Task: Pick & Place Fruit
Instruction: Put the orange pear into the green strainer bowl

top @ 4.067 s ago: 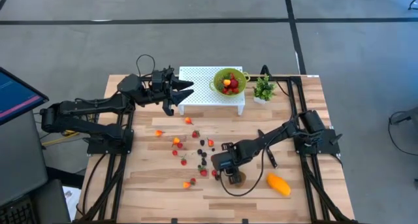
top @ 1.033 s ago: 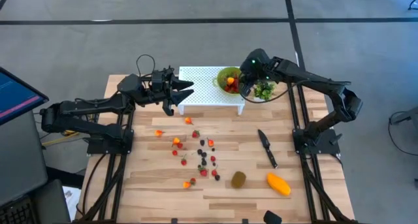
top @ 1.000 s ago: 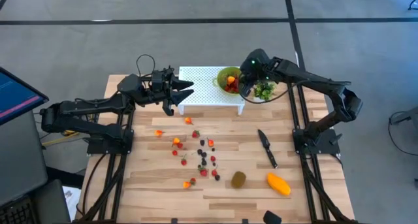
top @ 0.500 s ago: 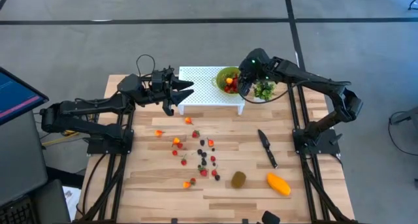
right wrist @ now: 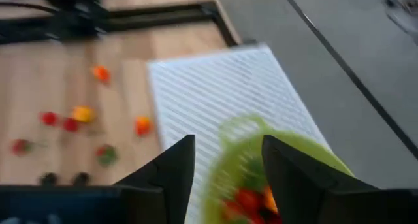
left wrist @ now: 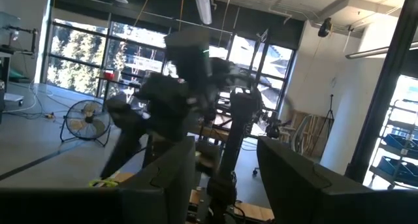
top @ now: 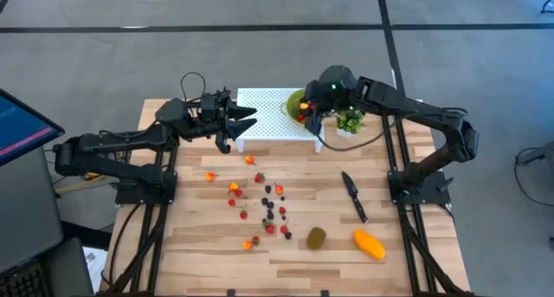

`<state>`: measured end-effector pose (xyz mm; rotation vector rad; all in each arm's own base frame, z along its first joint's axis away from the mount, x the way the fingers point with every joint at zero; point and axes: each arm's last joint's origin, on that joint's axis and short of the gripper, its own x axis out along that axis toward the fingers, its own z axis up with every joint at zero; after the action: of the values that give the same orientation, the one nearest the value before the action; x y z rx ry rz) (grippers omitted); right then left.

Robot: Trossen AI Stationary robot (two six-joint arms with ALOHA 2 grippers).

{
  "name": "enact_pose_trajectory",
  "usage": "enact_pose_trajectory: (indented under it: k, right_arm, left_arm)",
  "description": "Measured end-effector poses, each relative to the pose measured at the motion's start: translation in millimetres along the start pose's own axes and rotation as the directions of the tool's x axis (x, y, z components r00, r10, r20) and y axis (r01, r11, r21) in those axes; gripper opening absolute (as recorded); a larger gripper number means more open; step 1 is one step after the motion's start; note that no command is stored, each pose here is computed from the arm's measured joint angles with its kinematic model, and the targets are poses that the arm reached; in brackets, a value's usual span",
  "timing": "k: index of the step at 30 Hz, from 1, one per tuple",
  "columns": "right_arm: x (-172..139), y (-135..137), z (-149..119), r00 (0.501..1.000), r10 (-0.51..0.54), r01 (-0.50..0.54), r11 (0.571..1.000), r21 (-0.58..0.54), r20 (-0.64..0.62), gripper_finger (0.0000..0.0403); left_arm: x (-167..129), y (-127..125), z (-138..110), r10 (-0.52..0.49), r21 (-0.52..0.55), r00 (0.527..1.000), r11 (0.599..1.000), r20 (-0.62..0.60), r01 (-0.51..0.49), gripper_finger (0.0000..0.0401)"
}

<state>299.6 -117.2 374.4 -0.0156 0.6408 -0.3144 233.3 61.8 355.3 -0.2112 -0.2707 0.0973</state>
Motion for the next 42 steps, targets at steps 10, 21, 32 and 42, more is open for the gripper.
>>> enact_pose_trajectory:
  k: [10,21,32,42]
  right_arm:
    - [-18,75,17,0.979,0.193,-0.184,0.973,-0.141,0.057,0.0148]
    - [-7,141,9,0.942,0.337,-0.334,0.927,-0.173,-0.011,0.0135]
    - [71,173,-28,0.914,0.308,-0.340,0.937,-0.083,-0.265,0.0134]
    - [124,177,-62,0.861,0.250,-0.251,0.966,0.058,-0.442,0.0153]
  left_arm:
    - [0,0,0,0.000,0.000,1.000,1.000,0.000,0.000,0.0159]
    - [0,0,0,0.000,0.000,1.000,1.000,-0.001,0.000,0.0159]
    - [0,0,0,0.000,0.000,1.000,1.000,-0.001,0.000,0.0159]
    - [0,0,0,0.000,0.000,1.000,1.000,0.001,0.000,0.0159]
